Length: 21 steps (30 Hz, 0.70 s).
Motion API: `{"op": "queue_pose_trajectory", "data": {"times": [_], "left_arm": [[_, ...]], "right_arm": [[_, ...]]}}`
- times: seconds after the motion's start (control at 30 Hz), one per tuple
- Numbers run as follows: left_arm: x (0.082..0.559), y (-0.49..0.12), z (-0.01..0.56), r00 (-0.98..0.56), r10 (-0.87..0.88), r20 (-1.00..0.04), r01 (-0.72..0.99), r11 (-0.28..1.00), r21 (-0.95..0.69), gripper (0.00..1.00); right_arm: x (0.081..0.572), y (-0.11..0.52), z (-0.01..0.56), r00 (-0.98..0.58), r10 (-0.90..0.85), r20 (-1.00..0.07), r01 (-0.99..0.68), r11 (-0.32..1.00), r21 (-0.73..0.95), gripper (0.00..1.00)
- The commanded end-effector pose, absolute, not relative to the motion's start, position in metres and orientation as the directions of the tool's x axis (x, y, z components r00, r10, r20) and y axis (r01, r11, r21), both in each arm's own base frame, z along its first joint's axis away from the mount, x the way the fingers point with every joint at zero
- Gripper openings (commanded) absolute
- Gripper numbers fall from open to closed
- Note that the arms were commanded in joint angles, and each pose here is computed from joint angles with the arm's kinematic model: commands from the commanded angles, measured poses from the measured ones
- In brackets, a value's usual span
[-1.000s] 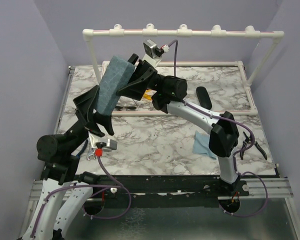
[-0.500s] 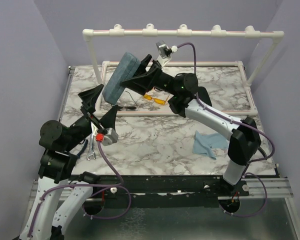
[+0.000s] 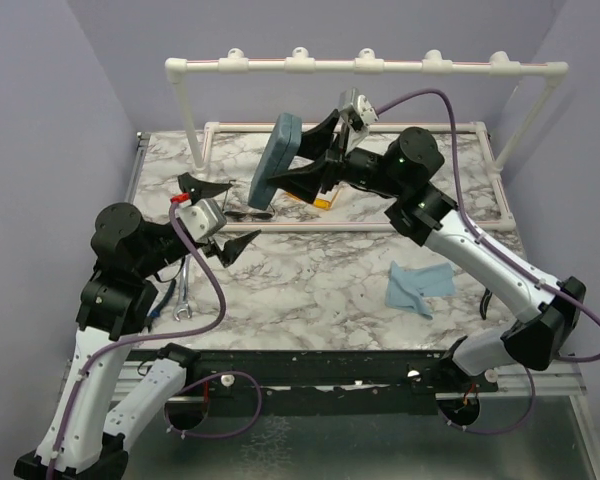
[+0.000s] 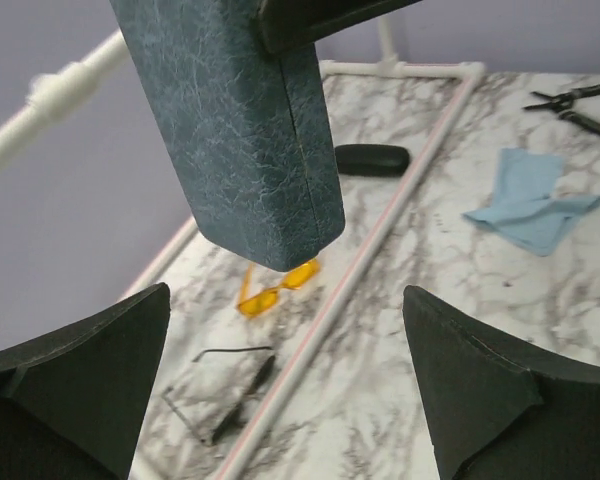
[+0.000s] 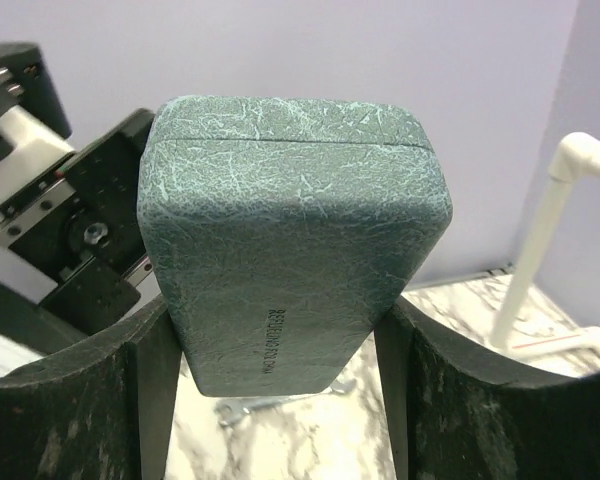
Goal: Organize the sunglasses
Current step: Open the sunglasses case at the center of the board.
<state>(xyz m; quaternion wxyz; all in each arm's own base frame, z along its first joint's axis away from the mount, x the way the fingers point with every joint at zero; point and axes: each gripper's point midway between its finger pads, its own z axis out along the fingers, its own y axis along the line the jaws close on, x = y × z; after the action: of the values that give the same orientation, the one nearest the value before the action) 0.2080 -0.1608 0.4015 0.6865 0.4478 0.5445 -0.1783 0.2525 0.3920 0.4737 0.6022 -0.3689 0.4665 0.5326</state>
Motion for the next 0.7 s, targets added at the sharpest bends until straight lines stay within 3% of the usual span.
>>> {"op": "queue_pose_trajectory", "data": {"times": [0.0,0.27,0.67], "left_arm": [[0.189,-0.186,0.381,0.049,0.103,-0.993,0.888,0.451,0.091,0.99],[0.210,-0.190,0.389,0.027,0.122,-0.992,0.885,0.460,0.081,0.99],[0.194,-0.203,0.382,0.032,0.144,-0.989,0.948,0.309,0.075,0.99]], "right_arm": [[0.243,0.378,0.446,0.101,0.132,-0.986,-0.979,0.187,-0.075,0.01],[0.230,0.372,0.440,0.108,0.115,-0.987,-0.984,0.153,-0.090,0.01],[0.186,0.367,0.434,0.203,0.090,-0.975,-0.974,-0.079,-0.210,0.01]]}}
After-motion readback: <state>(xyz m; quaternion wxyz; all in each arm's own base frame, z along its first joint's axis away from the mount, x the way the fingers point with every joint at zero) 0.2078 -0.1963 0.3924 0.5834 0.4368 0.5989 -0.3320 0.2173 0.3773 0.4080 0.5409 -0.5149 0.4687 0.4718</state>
